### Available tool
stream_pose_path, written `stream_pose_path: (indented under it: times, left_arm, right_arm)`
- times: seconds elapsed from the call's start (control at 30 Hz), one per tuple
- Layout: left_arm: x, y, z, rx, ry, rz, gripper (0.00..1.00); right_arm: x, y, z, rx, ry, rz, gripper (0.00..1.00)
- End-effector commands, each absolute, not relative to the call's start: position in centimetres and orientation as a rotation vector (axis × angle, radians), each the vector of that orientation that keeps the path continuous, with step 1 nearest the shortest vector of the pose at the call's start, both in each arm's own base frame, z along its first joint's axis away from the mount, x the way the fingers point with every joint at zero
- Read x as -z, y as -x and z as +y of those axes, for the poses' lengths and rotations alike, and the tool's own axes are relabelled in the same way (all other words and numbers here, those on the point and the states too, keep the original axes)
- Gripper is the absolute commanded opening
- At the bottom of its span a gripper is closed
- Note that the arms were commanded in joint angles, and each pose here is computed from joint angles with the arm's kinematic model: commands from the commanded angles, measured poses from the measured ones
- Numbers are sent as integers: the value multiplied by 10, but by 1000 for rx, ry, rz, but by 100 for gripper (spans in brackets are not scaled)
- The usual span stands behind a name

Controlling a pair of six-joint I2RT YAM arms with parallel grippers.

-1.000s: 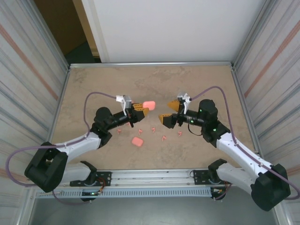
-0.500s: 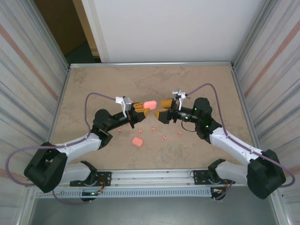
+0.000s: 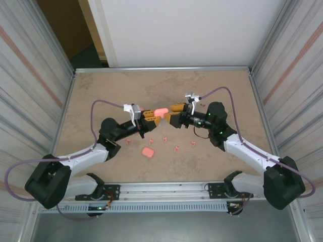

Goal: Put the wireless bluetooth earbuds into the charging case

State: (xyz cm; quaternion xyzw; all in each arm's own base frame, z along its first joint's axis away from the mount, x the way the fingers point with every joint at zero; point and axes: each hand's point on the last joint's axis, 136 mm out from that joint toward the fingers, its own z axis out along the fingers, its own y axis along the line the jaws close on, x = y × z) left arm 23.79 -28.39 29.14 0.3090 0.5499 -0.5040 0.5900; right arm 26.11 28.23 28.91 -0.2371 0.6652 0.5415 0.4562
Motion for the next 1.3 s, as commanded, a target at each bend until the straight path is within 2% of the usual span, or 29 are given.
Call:
stream_pose_path:
  times: [0.0, 1.0, 1.27]
  left_arm:
    - [-311, -227, -282, 1164, -749, 1188, 0]
    - [-308, -224, -283, 1159, -770, 1188, 0]
    - [-301, -230, -280, 1129, -746, 1216, 0]
  right_arm:
    - [-306, -273, 279, -1332, 534, 1605, 71]
    - [-311, -295, 280, -1341, 482, 1613, 68]
    - [-325, -287, 266, -1323, 485, 1584, 69]
